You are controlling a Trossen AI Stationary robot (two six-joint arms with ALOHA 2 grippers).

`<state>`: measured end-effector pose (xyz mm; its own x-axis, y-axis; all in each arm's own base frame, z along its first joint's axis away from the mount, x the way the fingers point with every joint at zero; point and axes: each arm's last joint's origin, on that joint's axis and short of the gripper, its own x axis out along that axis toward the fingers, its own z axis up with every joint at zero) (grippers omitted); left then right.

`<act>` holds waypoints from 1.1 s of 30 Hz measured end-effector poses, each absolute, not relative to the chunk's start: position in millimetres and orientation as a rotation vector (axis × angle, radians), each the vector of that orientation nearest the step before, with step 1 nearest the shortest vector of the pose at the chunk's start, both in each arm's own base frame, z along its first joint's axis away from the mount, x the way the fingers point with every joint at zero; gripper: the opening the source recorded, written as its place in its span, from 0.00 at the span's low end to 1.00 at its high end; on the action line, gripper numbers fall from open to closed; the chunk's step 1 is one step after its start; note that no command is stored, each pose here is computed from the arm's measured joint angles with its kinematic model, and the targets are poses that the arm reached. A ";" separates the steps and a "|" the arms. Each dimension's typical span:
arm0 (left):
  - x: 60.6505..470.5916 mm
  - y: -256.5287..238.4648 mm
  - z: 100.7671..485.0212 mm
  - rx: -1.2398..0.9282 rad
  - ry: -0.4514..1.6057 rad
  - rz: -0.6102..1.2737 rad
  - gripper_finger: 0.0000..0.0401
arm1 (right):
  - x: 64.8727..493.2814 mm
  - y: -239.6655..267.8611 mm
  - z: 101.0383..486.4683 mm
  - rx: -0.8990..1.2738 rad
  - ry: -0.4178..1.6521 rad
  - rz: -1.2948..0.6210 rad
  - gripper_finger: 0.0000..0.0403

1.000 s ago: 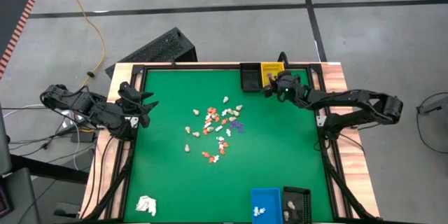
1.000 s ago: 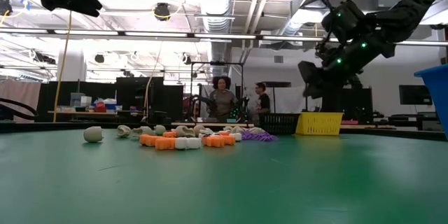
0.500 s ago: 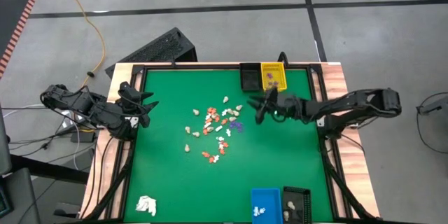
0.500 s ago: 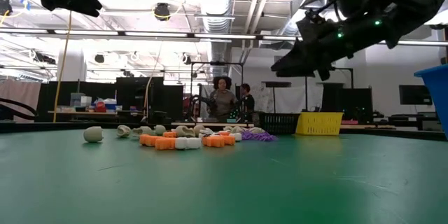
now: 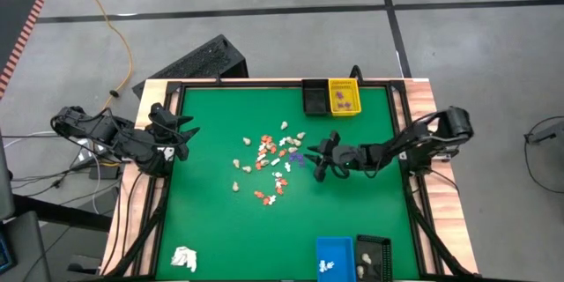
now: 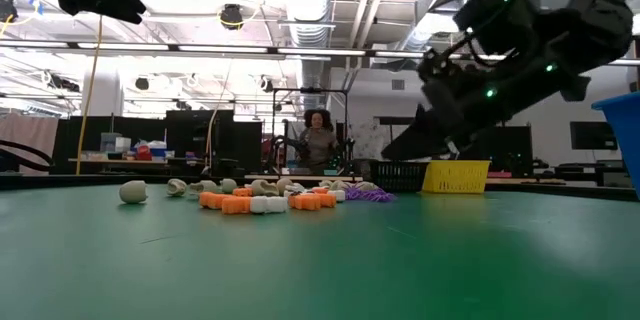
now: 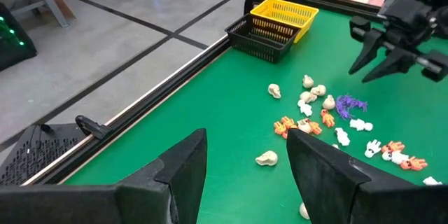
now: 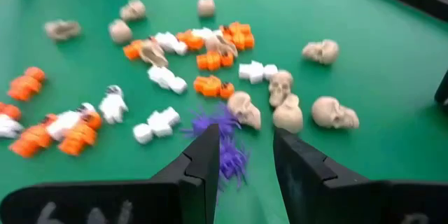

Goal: Sort Halloween decoration
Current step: Put the violet spider toy into the yellow basket

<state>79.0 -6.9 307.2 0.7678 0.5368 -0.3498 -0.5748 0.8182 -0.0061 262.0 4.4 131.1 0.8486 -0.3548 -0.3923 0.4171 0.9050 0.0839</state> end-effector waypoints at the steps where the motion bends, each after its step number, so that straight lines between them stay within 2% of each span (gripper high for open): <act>1: 78.9 -6.9 307.2 -0.115 0.344 0.605 0.47 | 264.2 3.8 128.7 0.164 0.390 -0.412 0.32; 10: 78.9 -6.8 307.2 -0.116 0.344 0.605 0.47 | 291.2 1.3 117.6 0.079 0.473 -0.391 0.32; 23: 78.9 -6.8 307.1 -0.116 0.345 0.605 0.47 | 287.3 -2.8 111.0 0.095 0.557 -0.419 0.31; 26: 79.0 -6.9 307.1 -0.115 0.345 0.605 0.47 | 286.8 -5.0 110.3 0.116 0.561 -0.433 0.24; 31: 79.0 -6.9 307.1 -0.116 0.345 0.605 0.47 | 287.0 -6.1 110.6 0.126 0.557 -0.435 0.04; 33: 78.9 -6.9 307.1 -0.116 0.345 0.605 0.47 | 287.2 -6.0 110.8 0.128 0.554 -0.435 0.02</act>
